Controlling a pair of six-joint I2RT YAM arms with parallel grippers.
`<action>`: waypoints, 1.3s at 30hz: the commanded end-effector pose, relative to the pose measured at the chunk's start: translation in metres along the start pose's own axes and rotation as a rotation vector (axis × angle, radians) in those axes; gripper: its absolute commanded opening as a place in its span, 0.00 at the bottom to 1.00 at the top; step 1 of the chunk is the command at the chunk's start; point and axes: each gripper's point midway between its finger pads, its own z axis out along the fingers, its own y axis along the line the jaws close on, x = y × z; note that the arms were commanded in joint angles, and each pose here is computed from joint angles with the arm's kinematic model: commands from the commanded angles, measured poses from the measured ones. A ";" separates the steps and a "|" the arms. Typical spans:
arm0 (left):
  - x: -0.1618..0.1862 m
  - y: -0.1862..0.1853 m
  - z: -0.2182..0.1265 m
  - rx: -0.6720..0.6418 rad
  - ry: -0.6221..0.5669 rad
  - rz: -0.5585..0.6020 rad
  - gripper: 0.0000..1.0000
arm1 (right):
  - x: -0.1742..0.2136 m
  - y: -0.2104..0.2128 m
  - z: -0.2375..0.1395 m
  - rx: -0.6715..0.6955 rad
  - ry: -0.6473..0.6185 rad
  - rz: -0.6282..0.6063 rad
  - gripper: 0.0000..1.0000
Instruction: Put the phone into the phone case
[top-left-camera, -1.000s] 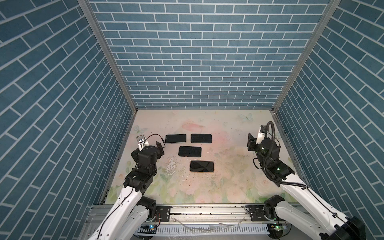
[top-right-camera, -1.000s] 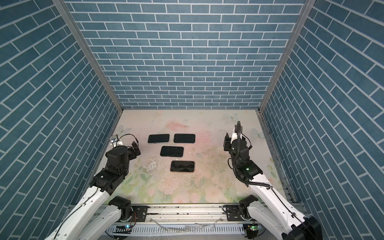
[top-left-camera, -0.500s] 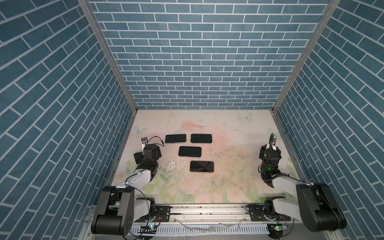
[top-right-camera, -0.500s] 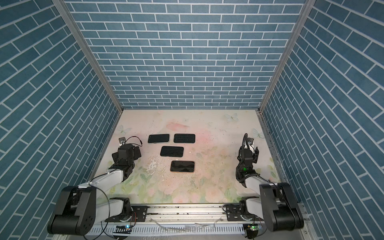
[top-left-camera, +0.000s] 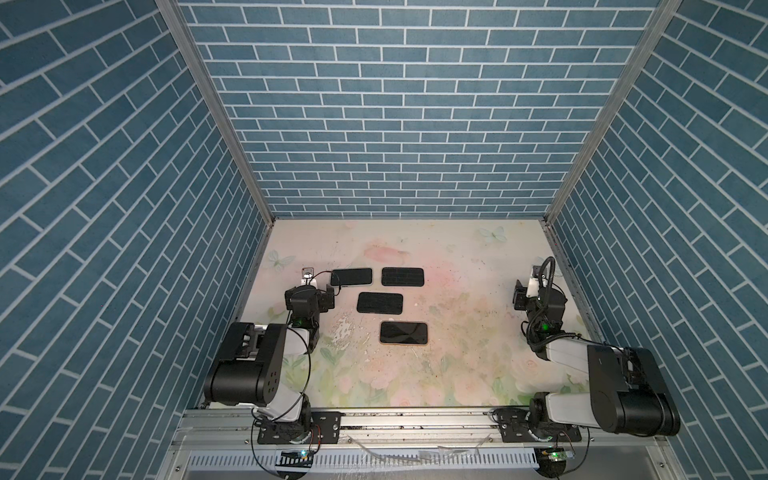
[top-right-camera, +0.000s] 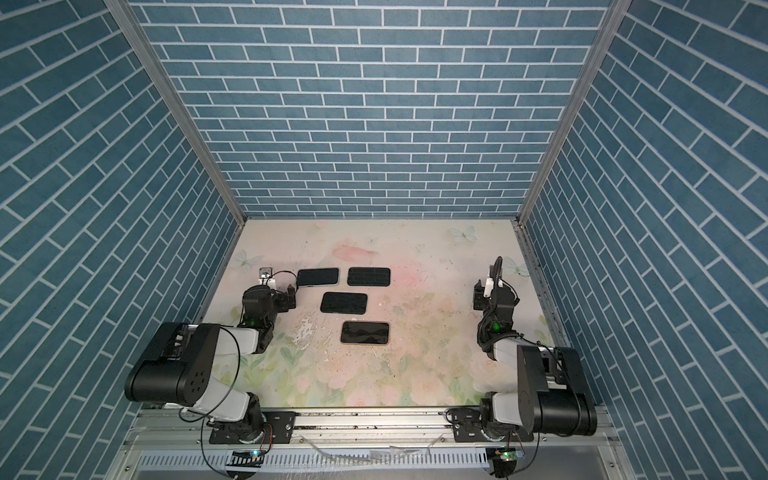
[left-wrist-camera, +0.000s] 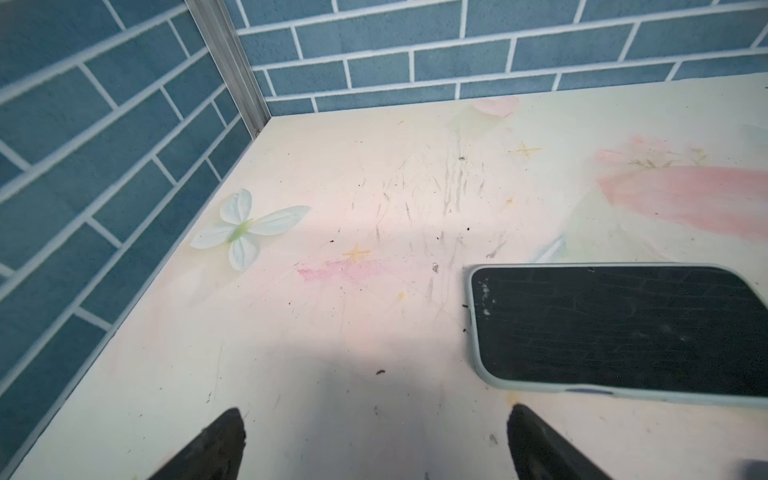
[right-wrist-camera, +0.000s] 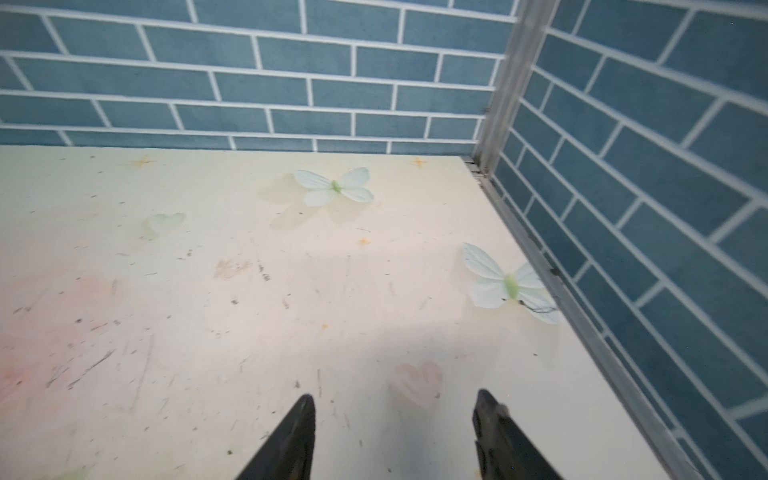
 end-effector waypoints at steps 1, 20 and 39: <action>-0.022 -0.001 0.002 0.020 -0.074 -0.002 1.00 | 0.006 0.014 0.008 -0.104 -0.021 0.018 0.62; -0.022 -0.001 0.002 0.017 -0.068 0.001 1.00 | 0.016 -0.009 0.028 -0.038 0.067 0.106 0.99; -0.022 -0.001 0.003 0.018 -0.068 0.001 1.00 | 0.017 -0.007 0.030 -0.044 0.080 0.106 0.99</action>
